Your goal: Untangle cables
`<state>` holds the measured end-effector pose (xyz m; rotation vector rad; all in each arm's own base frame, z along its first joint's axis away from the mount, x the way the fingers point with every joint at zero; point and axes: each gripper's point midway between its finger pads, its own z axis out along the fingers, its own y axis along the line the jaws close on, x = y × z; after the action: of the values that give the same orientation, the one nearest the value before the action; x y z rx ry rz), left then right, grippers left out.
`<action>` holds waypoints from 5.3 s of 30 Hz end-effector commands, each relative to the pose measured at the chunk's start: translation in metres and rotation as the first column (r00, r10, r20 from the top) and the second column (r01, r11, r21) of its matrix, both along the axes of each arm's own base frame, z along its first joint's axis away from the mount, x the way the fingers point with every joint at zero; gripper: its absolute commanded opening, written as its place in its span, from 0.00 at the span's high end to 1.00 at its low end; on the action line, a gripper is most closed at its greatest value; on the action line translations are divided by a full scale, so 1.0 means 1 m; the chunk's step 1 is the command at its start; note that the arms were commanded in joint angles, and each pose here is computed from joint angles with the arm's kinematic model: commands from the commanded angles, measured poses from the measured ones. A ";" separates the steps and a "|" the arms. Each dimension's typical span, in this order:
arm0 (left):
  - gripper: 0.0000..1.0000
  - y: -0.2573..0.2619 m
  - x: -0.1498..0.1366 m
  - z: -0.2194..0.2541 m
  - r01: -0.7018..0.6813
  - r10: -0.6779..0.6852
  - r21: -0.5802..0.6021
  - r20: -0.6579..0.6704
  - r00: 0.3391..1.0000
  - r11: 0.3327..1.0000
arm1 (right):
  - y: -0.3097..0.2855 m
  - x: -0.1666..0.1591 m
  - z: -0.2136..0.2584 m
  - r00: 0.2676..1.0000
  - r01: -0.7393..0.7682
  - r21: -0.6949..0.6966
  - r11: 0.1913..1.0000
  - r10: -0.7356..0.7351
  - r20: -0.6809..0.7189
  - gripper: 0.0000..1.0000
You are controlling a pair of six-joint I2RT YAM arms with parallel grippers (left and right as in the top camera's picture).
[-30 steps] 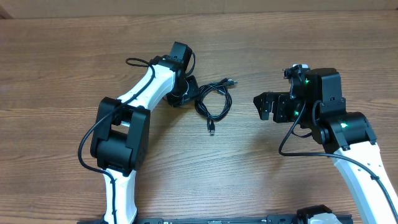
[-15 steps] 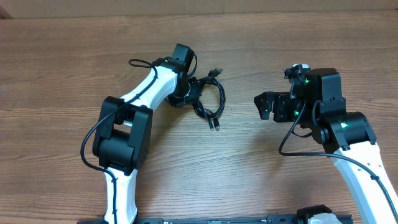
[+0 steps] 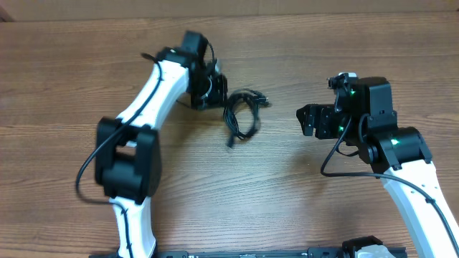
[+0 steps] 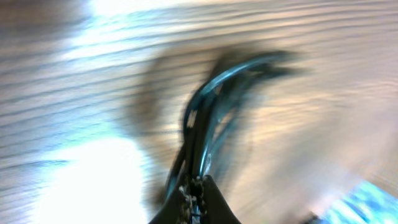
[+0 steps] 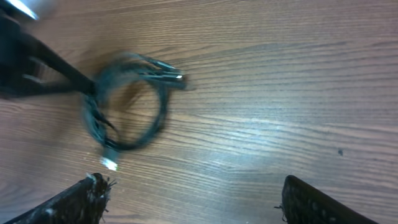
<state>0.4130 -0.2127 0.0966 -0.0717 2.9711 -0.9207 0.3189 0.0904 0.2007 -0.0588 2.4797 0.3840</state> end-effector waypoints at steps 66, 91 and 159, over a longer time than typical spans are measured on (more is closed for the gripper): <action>0.96 0.060 -0.015 -0.071 0.067 -0.024 0.602 -0.080 0.997 0.796 | 0.016 0.022 -0.020 0.998 -0.041 0.038 0.998 0.043 -0.051 0.00; 0.96 0.005 -0.010 0.099 0.064 -0.067 0.042 0.080 0.995 0.997 | 0.096 0.032 0.037 0.939 -0.341 0.359 0.869 0.297 0.172 0.00; 0.96 0.014 -0.036 0.152 0.062 -0.072 0.060 0.179 0.981 0.996 | 0.133 0.079 0.041 0.977 -0.191 0.505 0.842 0.113 0.183 0.43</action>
<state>0.3835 -0.1955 0.2146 0.0341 2.9395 -0.7672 0.3938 0.2212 0.2292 -0.0406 2.1839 1.0802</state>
